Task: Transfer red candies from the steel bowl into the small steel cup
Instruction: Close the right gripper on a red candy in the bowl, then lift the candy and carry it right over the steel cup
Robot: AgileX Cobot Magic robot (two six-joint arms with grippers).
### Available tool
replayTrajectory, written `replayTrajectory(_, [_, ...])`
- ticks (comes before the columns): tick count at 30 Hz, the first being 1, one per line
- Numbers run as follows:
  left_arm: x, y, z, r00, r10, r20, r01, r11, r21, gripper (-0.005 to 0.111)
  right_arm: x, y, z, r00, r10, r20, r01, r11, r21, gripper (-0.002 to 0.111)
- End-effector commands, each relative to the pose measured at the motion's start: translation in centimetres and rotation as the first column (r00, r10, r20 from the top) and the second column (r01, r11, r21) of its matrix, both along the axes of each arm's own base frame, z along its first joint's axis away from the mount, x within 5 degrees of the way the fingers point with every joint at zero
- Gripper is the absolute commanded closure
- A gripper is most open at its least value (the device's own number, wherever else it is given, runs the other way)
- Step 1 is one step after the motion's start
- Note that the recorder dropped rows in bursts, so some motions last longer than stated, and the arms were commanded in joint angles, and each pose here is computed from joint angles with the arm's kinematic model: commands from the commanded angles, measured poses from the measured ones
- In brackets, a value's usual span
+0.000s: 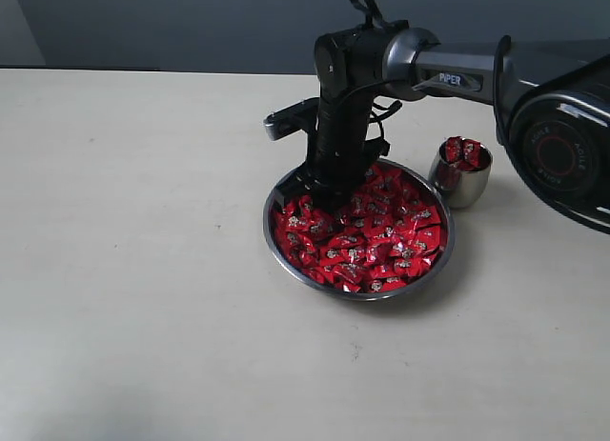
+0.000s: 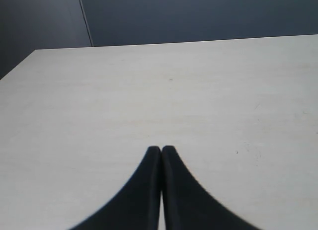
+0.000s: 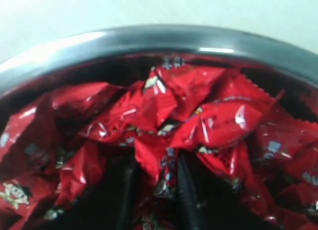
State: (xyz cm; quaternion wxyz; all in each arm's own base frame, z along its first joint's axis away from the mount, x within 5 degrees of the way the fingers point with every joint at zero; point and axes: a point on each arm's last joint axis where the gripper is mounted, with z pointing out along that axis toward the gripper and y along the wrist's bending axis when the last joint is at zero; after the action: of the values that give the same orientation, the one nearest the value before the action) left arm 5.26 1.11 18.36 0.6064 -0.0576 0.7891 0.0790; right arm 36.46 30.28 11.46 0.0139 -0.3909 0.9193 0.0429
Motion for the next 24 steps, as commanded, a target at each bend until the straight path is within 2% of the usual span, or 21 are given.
replayTrajectory(1, [0.0, 0.0, -0.1, 1.0, -0.006, 0.008, 0.006, 1.0, 0.002, 0.106, 0.2, 0.0, 0.0, 1.0, 0.004, 0.016, -0.004, 1.0, -0.005, 0.109])
replayTrajectory(15, [0.0, 0.0, -0.1, 1.0, -0.006, 0.008, 0.006, 1.0, 0.002, 0.106, 0.4, -0.2, 4.7, 0.992, 0.009, 0.126, -0.015, 0.999, 0.049, 0.109])
replayTrajectory(24, [0.0, 0.0, -0.1, 1.0, -0.006, 0.008, 0.006, 1.0, 0.002, 0.106, 0.2, -1.0, 7.1, 0.987, -0.007, 0.16, 0.005, 1.0, 0.014, 0.109])
